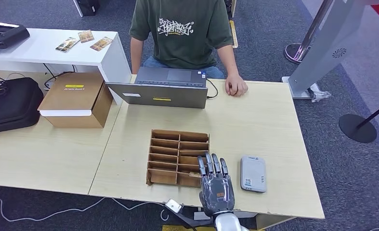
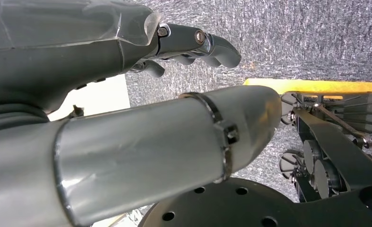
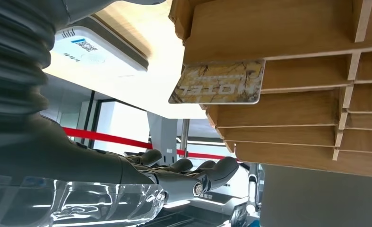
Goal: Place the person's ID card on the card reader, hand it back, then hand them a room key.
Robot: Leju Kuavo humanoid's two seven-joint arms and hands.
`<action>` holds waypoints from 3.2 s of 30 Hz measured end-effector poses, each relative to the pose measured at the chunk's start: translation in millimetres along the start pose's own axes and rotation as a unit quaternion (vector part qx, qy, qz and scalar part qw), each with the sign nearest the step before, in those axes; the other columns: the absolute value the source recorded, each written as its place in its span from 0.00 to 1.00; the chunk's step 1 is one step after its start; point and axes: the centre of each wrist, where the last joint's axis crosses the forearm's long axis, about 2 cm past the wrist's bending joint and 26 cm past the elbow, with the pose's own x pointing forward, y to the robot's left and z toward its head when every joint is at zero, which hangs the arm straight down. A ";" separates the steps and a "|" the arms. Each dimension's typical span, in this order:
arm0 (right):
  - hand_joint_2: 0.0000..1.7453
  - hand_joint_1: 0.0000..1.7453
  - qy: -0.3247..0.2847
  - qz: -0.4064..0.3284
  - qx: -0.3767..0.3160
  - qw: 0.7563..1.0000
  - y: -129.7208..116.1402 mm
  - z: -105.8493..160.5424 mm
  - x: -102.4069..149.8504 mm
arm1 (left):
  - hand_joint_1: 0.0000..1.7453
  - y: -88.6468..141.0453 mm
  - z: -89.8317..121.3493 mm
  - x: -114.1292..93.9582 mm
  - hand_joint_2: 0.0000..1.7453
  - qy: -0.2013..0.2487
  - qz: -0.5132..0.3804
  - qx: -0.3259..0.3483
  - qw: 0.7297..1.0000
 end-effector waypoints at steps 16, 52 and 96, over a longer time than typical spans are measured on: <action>1.00 0.00 -0.008 0.002 0.001 1.000 3.0 -7.2 3.6 | 0.00 1.8 0.3 0.5 0.00 0.001 0.000 0.000 1.000; 1.00 0.00 0.000 0.010 -0.013 1.000 -2.4 -19.4 3.4 | 0.00 4.2 0.8 0.6 0.00 0.003 0.000 0.003 1.000; 1.00 0.00 -0.018 0.009 0.023 1.000 5.5 -10.6 -0.3 | 0.00 4.9 1.0 0.7 0.00 0.006 0.000 0.003 1.000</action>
